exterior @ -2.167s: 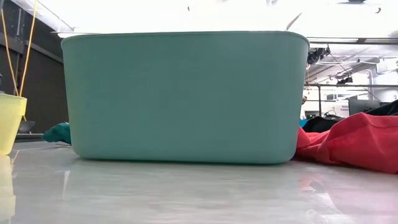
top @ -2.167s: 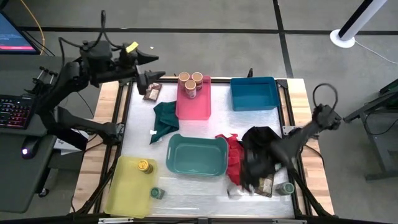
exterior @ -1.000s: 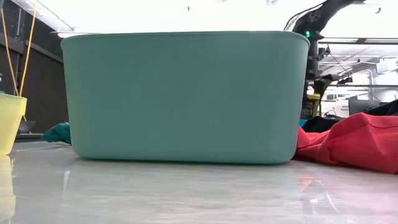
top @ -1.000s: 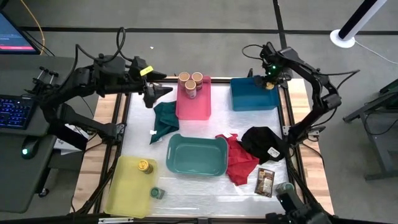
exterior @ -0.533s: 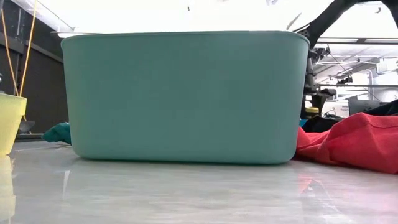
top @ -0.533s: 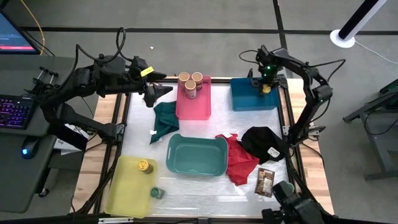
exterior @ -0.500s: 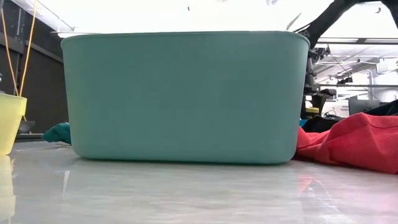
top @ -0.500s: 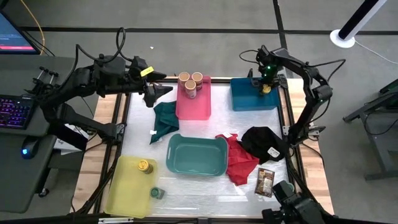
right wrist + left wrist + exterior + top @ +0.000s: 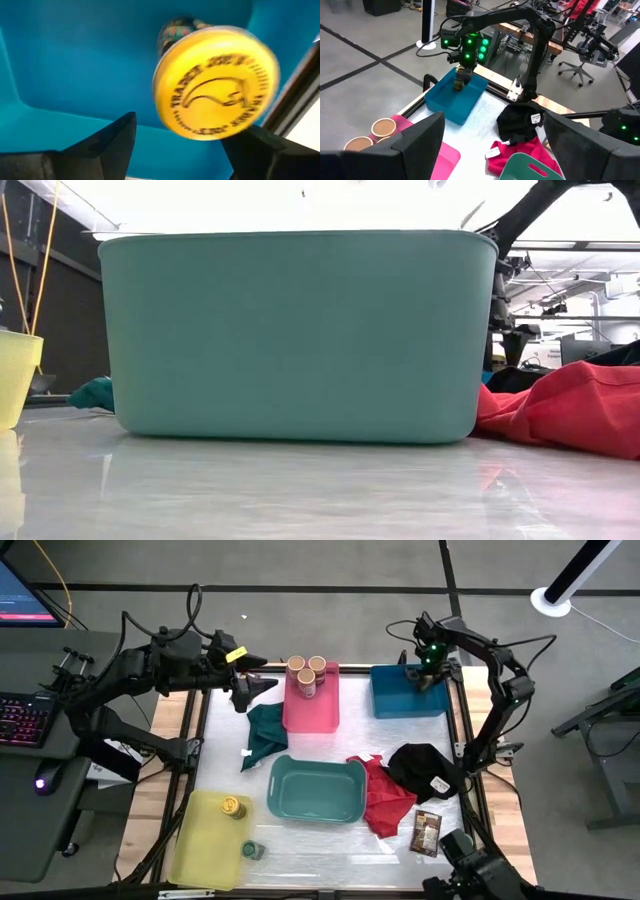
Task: Sort spices by type
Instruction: Put the yellow seasoning bottle into the blue bin
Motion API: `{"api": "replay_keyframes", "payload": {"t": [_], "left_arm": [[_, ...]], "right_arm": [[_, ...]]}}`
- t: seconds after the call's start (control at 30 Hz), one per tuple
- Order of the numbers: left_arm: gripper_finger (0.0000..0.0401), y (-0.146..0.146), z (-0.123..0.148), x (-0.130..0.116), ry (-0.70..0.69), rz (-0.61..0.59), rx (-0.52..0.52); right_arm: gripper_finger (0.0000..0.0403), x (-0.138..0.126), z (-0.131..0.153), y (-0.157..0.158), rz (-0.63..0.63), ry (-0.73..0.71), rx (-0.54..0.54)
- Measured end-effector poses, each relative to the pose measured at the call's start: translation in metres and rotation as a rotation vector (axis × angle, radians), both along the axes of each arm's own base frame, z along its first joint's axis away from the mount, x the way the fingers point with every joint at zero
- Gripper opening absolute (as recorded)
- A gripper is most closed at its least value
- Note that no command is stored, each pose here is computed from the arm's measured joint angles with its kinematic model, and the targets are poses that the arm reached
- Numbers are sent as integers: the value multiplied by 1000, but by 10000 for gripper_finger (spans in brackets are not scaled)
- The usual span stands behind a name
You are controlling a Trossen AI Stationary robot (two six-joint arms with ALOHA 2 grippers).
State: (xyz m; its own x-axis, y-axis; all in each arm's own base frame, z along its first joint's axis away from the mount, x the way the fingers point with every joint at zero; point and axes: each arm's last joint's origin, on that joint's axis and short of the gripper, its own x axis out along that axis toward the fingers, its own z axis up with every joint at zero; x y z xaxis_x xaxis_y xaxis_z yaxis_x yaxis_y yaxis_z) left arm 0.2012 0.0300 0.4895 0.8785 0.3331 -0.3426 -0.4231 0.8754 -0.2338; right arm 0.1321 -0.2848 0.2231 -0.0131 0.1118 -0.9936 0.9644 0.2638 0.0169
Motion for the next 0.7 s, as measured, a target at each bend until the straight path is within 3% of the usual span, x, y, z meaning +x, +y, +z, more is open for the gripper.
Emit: {"api": "replay_keyframes", "payload": {"t": [0.3, 0.5, 0.7], "left_arm": [[326, 0, -1, -2, 30, -17, 40], [326, -1, -10, -10, 150, -13, 36], [326, -1, -38, -12, 329, -8, 14]], "right_arm": [[275, 3, 42, -8, 1, 13, -65], [275, 1, 72, -6, 27, 24, -61], [275, 11, 102, 14, 75, -138, -118]]}}
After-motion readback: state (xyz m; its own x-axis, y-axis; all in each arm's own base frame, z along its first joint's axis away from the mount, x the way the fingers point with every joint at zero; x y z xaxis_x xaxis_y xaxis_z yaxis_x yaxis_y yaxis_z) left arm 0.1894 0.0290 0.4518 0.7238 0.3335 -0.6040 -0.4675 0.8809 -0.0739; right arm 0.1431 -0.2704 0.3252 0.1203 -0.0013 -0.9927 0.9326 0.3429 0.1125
